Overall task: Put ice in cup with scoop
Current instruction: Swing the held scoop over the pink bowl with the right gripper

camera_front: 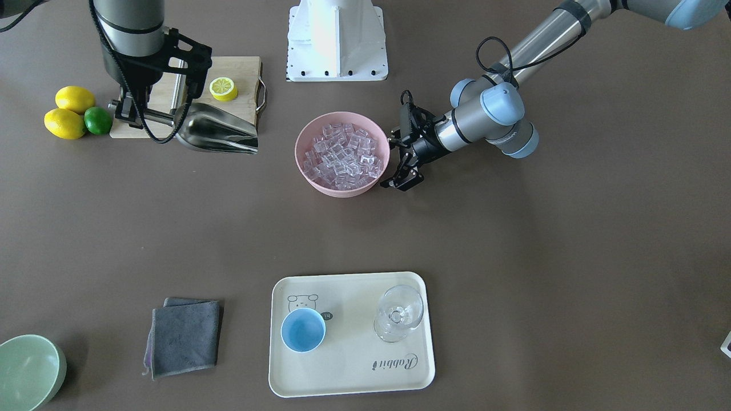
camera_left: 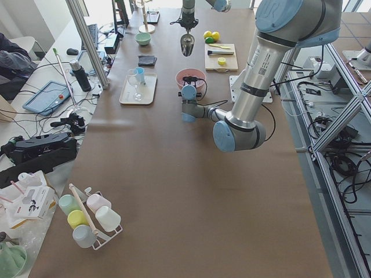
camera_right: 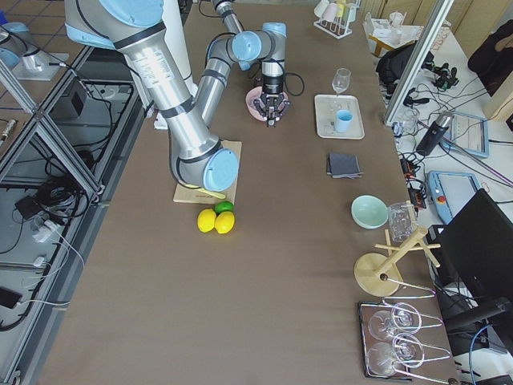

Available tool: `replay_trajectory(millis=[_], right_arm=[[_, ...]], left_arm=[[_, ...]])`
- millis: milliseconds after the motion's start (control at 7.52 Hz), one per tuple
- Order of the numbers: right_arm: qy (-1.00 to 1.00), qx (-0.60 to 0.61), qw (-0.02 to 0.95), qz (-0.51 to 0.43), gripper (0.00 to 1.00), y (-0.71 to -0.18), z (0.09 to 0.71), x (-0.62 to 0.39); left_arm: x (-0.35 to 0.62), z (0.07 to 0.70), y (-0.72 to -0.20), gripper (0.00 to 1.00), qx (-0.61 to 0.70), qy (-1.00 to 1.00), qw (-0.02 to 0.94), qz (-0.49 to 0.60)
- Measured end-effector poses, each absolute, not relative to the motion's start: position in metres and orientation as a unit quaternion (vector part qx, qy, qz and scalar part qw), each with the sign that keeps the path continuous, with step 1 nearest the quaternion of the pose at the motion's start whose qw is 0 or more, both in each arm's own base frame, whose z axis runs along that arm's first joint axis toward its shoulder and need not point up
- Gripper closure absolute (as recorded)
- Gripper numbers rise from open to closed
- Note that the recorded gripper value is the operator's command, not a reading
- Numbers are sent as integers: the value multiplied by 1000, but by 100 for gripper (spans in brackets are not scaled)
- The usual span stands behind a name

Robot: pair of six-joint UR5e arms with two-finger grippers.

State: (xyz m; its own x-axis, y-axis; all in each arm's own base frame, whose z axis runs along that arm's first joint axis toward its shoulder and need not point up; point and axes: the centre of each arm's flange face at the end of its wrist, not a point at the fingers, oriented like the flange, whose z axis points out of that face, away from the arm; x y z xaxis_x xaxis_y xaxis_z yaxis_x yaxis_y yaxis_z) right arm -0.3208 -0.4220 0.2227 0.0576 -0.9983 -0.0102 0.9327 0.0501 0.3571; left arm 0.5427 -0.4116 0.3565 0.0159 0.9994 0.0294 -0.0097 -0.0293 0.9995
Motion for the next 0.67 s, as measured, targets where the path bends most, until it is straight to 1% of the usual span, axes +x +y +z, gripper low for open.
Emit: replay_trajectory(millis=[399,665], right_arm=[[-82,93,687,-716,100,-431,168,-388],[-65,73,678,-729,100,-429,156,-411]], left_arm=[[549,356,-407,2,502,490,501,508],[550,355,-406,2,500,490,501,508]])
